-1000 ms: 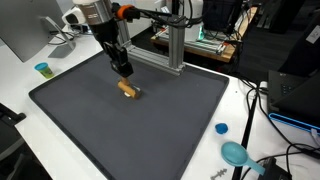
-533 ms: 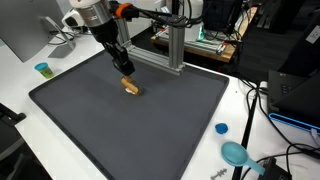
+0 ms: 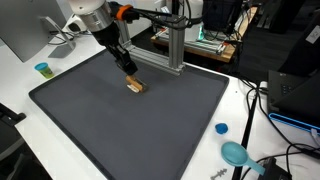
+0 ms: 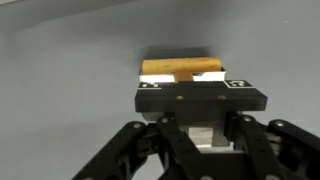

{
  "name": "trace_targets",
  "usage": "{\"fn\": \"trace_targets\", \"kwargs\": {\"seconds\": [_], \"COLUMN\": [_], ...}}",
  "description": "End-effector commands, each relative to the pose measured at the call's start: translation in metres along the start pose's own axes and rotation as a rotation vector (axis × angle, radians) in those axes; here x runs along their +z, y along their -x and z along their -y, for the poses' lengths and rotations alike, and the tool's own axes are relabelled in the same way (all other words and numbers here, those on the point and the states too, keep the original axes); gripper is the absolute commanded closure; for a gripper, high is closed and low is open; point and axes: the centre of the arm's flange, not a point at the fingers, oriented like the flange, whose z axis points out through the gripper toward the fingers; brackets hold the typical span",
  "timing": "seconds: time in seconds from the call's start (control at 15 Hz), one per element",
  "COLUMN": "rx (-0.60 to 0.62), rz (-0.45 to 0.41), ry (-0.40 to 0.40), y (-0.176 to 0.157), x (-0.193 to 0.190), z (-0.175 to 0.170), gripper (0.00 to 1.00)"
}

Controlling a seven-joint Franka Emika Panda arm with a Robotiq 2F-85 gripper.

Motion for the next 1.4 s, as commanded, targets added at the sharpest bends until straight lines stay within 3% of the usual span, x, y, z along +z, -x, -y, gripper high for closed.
{"fn": "trace_targets", "kwargs": {"seconds": [0.0,0.2,0.67,1.33], "rx": [-0.017,-0.047,-0.055,-0.049], "rz": [0.04,-0.02,-0.068,-0.158], "ry": [-0.015,-0.035,-0.109,-0.086], "y": [-0.008,-0.016,-0.025,-0.026], "x": [0.032,0.031,0.023,0.006], "z": [-0.004,0.0,-0.007,0.001], "gripper": [0.78,0.78,0.78,0.78]}}
